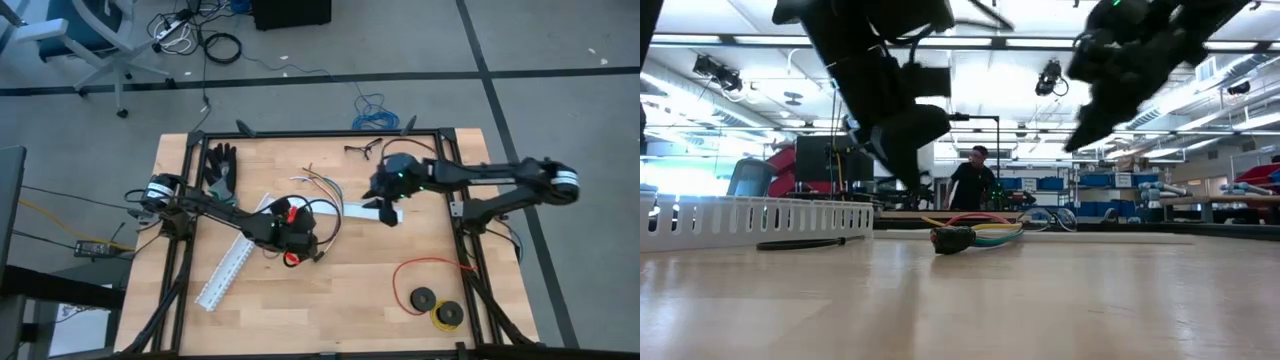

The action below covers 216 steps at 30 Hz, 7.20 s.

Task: Ziptie cables
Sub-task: Wrap the cables together using a zip tie

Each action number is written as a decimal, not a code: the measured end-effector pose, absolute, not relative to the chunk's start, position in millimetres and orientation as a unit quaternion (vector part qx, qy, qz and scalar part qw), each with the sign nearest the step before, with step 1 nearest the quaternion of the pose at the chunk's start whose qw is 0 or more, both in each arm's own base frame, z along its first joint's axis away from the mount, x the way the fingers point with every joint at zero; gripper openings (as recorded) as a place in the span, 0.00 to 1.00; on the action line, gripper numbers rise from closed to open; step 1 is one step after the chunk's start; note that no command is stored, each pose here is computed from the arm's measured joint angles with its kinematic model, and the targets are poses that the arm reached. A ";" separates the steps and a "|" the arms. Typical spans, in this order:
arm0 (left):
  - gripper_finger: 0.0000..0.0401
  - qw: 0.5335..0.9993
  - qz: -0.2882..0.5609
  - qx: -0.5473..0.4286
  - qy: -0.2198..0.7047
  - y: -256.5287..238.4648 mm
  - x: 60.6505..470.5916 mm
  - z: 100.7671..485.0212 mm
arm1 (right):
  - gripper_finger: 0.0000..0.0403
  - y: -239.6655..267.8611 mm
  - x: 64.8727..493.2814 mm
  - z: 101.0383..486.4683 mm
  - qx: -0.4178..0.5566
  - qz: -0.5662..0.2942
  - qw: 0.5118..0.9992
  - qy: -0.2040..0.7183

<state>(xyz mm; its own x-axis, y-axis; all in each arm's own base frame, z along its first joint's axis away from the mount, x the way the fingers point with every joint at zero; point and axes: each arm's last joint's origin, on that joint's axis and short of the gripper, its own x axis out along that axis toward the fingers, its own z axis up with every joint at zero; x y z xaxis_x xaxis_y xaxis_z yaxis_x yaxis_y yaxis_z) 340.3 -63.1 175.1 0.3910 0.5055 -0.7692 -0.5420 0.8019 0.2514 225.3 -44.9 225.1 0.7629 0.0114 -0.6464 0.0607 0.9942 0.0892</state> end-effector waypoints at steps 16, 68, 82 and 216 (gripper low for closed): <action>0.00 0.806 0.345 -0.135 0.463 -29.3 344.9 172.0 | 0.28 14.8 179.3 170.0 0.096 -0.013 0.963 0.251; 0.24 0.872 0.418 -0.017 0.253 -55.6 318.2 167.8 | 0.28 -2.7 188.3 191.3 0.100 -0.079 0.988 0.084; 0.15 0.994 0.057 -0.085 0.030 53.3 273.0 140.0 | 0.28 -84.3 284.8 180.0 0.125 -0.057 0.972 0.190; 0.00 0.843 0.150 0.009 0.517 1.6 294.2 165.1 | 0.00 22.9 332.2 214.2 -0.143 0.015 0.834 0.533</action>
